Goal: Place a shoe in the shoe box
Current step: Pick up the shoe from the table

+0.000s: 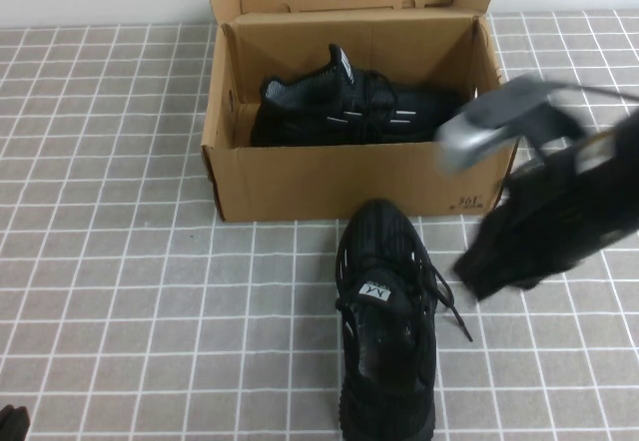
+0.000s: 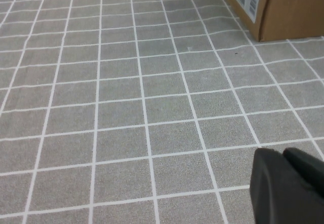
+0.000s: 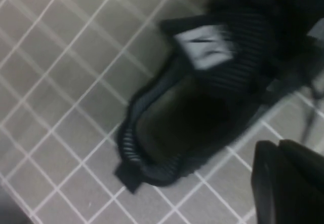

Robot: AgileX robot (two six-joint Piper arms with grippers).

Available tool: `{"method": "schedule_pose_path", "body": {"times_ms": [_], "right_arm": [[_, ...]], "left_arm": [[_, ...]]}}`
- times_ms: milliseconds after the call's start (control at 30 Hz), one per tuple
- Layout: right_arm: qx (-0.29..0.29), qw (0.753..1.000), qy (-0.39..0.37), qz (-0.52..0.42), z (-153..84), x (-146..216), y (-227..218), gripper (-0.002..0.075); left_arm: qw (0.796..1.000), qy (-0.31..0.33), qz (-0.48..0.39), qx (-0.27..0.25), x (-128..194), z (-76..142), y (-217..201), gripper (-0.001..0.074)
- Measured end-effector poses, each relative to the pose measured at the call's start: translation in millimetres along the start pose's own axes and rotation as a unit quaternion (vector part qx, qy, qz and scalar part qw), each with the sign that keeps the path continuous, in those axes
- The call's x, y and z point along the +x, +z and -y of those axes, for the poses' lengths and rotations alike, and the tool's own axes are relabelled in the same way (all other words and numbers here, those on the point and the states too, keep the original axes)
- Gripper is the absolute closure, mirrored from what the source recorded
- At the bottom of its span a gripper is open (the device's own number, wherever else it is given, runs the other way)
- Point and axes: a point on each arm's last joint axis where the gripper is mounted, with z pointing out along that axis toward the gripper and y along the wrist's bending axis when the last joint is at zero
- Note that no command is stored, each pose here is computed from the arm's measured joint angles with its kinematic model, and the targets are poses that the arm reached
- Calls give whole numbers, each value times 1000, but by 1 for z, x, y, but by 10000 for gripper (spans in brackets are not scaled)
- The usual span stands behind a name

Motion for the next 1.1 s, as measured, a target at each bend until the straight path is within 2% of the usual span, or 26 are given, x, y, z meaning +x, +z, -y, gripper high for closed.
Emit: {"method": "schedule_pose_path", "body": {"times_ms": [167, 300, 400, 567, 633, 767, 1100], "right_arm": [[-10, 991, -128, -45, -42, -12, 35, 741], [-21, 982, -180, -61, -59, -13, 48, 705], [-23, 973, -221, -58, -62, -14, 47, 602], [2, 955, -293, -39, -57, -18, 48, 329], [19, 949, -314, -21, -55, -23, 50, 286], [42, 942, -332, 3, -51, -31, 59, 274], [54, 955, -288, -35, -26, -34, 92, 295]], "left_arm": [[1000, 0, 0, 0, 0, 0, 0, 736], [1000, 0, 0, 0, 0, 0, 0, 736], [1000, 0, 0, 0, 0, 0, 0, 736], [1000, 0, 0, 0, 0, 0, 0, 736], [1000, 0, 0, 0, 0, 0, 0, 736], [1000, 0, 0, 0, 0, 0, 0, 736], [1000, 0, 0, 0, 0, 0, 0, 736]]}}
